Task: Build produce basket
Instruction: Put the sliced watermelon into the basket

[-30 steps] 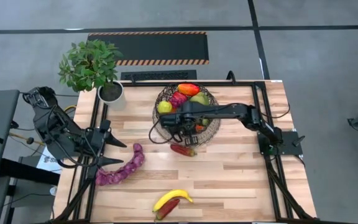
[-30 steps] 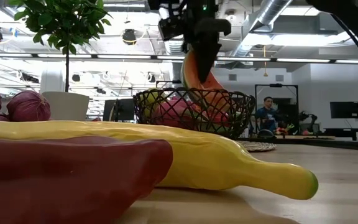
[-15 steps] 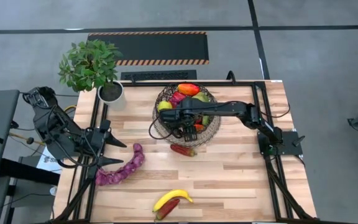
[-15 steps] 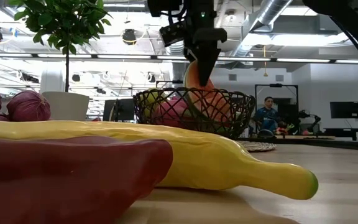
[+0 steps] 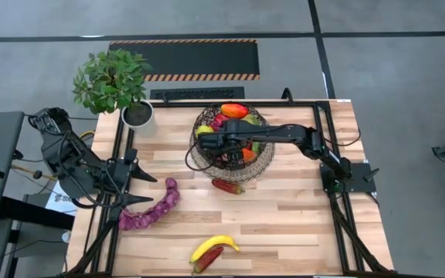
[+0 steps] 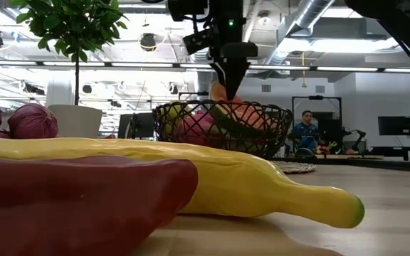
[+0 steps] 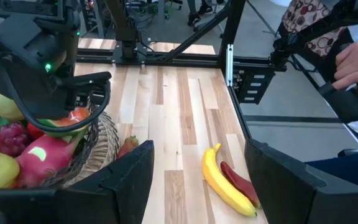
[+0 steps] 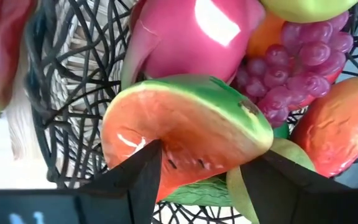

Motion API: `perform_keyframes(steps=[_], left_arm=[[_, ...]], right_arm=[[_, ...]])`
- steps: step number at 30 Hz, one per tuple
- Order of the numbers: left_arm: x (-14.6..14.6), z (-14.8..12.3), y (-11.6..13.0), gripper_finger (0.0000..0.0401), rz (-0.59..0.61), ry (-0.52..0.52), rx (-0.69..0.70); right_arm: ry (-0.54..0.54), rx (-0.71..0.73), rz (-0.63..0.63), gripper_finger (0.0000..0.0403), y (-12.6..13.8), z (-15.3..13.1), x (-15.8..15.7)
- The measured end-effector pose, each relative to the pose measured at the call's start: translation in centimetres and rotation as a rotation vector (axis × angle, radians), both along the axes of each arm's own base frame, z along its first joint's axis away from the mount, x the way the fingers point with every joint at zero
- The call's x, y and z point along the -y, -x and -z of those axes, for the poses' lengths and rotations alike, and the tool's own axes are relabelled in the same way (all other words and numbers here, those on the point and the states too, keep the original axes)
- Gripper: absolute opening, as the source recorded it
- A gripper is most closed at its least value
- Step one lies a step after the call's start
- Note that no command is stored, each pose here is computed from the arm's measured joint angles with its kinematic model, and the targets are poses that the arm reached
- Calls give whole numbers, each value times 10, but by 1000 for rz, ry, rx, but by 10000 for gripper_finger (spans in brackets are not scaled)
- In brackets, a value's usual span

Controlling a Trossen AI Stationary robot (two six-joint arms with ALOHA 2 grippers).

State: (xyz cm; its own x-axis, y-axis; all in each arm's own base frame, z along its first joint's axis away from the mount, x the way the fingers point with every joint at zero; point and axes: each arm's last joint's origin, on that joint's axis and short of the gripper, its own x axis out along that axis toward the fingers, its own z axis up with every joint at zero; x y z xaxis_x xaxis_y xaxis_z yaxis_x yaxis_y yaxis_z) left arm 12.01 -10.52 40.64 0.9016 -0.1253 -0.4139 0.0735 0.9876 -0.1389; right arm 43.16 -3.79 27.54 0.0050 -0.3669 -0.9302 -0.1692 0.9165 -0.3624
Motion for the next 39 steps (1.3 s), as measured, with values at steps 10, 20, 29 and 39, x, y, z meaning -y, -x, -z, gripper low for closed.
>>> perform_keyframes(steps=[10,20,29,39], left_arm=[[-1,2,1,237,-3,-23,-19],[-2,2,1,237,-35,-38,-7],[-4,3,1,237,-59,-62,-10],[-4,4,1,237,-73,-59,-10]], right_arm=[[-28,-70,-147,231,2,0,-13],[129,-44,-169,230,-2,-2,-22],[47,-21,-203,230,-3,-3,-38],[36,26,-100,230,-6,-2,-12]])
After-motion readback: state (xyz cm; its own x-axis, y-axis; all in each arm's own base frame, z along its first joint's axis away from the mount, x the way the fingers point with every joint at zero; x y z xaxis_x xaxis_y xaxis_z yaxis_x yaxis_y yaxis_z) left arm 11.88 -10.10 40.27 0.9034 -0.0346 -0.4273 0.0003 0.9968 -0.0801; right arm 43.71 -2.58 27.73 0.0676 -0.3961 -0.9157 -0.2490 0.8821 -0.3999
